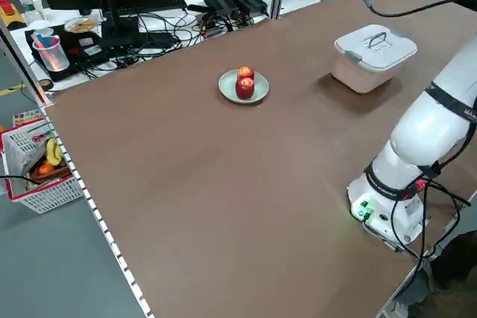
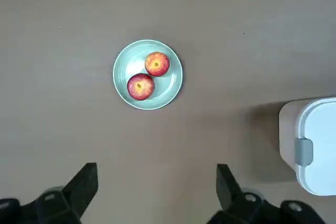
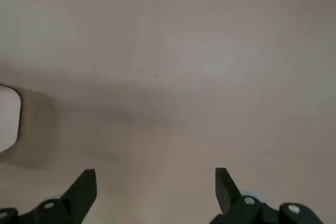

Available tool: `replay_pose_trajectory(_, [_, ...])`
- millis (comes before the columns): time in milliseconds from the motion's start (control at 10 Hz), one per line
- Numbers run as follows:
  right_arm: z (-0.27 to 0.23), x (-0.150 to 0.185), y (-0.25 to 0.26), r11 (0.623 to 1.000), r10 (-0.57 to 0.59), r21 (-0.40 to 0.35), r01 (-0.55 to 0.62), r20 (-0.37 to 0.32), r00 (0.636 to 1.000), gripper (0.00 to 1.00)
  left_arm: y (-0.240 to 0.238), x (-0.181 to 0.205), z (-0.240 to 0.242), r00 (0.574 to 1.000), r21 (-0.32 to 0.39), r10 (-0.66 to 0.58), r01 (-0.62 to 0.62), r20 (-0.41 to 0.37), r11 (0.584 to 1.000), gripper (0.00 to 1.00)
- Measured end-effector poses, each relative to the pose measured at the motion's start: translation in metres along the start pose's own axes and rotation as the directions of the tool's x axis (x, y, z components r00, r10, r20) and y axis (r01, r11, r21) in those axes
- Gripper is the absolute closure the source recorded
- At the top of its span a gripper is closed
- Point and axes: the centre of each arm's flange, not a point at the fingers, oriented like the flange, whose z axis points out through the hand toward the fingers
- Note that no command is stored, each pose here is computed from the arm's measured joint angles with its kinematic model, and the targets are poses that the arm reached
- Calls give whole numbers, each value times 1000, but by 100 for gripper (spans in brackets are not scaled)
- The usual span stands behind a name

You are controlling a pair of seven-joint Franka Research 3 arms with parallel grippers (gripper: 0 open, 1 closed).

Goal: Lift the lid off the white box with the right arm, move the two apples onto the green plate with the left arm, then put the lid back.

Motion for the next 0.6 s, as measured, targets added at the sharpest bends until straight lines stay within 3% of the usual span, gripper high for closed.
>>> replay_pose_trajectory(400, [-18,-10,-7,995,89,-43,-90,-19,996,0,0,0,0,1000,0,-1,1,0,1000,0])
replay_pose_trajectory(600, [-16,-13,-15,982,182,-53,-181,14,983,0,0,0,0,1000,0,-1,1,0,1000,0])
